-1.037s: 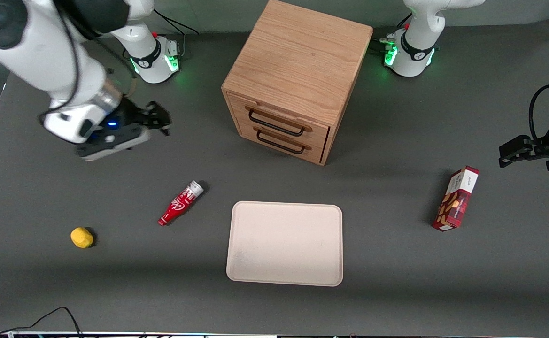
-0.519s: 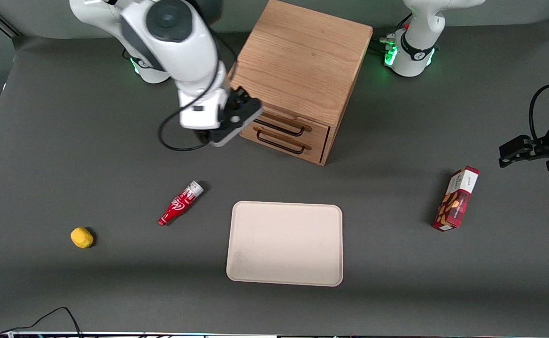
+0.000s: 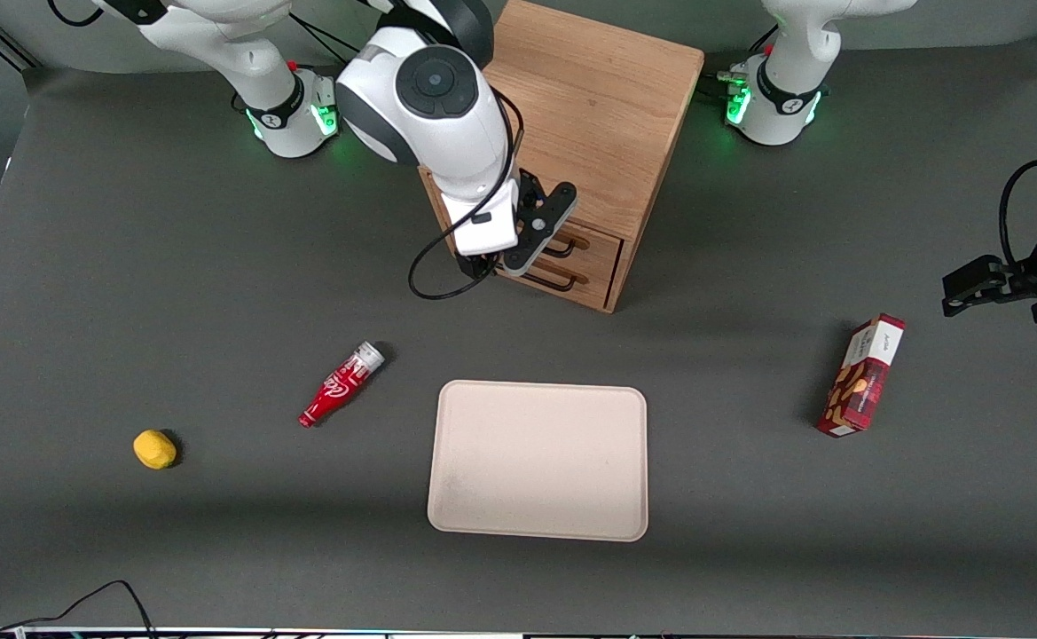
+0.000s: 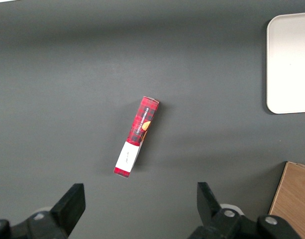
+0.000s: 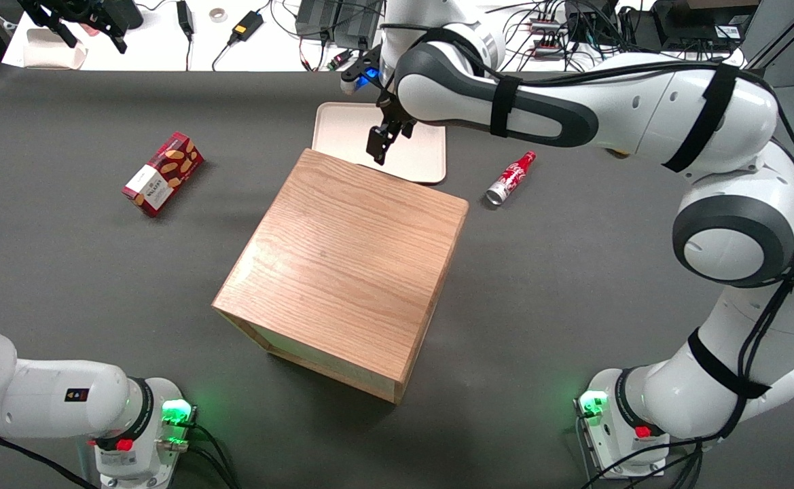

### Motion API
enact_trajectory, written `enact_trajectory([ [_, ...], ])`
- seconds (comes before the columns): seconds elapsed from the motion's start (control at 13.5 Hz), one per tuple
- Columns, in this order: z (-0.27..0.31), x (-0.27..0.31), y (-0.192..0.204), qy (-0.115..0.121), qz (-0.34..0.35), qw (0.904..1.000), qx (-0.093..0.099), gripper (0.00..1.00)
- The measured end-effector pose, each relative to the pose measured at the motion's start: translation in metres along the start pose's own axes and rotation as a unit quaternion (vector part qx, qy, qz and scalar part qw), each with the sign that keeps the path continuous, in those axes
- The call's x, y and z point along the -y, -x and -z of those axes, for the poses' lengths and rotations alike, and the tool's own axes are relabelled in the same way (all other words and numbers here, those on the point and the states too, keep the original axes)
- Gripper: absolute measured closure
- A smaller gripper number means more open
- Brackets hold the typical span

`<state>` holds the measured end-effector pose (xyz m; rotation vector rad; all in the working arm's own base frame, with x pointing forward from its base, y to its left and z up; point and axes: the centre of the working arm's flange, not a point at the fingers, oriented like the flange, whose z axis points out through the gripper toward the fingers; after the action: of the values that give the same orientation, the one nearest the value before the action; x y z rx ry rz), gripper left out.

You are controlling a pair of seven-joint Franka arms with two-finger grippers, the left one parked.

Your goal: Open upper drawer

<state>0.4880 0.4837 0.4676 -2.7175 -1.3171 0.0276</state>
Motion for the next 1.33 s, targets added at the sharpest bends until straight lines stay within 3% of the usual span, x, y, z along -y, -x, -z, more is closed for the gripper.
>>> enact_trajectory([
  [0.3,-0.033,-0.007,-0.004,-0.015,0.012,0.9996,0.023,0.00],
  [0.59,-0.052,-0.013,-0.006,-0.020,0.026,0.9990,0.031,0.00],
  [0.96,-0.061,-0.019,-0.008,-0.016,0.041,0.9986,0.027,0.00],
  [1.19,-0.065,-0.055,-0.005,-0.001,0.051,0.9984,0.025,0.00],
  [1.33,-0.065,-0.084,-0.004,0.013,0.057,0.9982,0.011,0.00],
])
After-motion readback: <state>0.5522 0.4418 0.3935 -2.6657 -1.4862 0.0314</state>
